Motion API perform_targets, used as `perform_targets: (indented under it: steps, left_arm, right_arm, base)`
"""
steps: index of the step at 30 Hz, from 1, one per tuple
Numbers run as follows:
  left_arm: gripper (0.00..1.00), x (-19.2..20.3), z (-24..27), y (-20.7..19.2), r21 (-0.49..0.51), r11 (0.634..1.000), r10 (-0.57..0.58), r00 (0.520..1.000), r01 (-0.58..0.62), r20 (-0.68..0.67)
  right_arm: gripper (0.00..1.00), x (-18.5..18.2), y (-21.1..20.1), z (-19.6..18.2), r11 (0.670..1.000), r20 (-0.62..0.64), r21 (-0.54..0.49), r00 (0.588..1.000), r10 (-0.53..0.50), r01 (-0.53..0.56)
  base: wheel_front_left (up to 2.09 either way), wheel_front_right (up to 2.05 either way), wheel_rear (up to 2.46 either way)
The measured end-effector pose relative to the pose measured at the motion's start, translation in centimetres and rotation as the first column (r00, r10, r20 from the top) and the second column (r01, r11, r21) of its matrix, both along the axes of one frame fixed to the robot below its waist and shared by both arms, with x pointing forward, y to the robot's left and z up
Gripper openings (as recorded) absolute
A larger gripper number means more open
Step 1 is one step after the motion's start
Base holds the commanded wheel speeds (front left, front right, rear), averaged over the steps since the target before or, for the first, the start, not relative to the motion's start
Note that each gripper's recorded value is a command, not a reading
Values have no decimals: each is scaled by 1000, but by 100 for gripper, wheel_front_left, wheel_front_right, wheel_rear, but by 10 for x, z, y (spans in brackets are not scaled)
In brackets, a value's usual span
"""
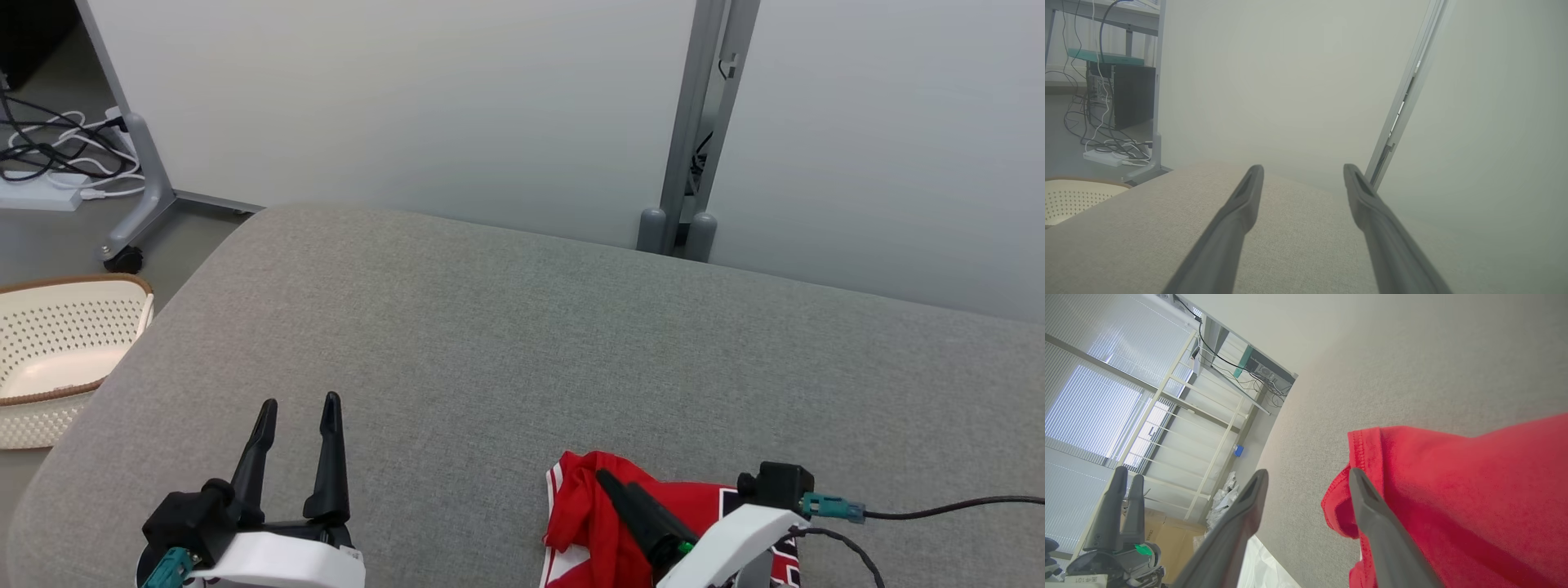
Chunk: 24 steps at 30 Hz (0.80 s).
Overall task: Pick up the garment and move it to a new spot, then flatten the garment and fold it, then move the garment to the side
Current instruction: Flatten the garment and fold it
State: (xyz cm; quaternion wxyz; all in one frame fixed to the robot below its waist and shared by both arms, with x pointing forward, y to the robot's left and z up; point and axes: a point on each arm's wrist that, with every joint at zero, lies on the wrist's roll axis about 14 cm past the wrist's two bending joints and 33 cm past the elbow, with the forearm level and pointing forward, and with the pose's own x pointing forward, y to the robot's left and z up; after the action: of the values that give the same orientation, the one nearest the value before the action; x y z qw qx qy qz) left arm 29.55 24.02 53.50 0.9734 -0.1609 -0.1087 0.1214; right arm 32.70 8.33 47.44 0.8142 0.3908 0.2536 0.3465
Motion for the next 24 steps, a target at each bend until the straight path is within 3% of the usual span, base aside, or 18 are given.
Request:
perform_targets:
  steps: [7,12,17,24]
  left_arm:
    - [100,7,5,-11,2,999,-43,999,43,17]
    - [100,15,10,-24,2,996,-88,996,88,31]
    - [100,24,12,-37,5,991,-131,991,131,34]
    - [100,36,9,-58,6,982,-191,982,190,18]
  right_arm:
    - [100,34,-42,28,992,137,-2,983,-126,128]
    - [100,63,-103,48,961,336,-82,915,-222,263]
    - [100,85,-167,65,892,525,-187,809,-264,412]
    - [100,80,-237,65,744,676,-295,681,-280,599]
  base:
    - [0,0,0]
    - [0,0,0]
    - [0,0,0]
    - [0,0,0]
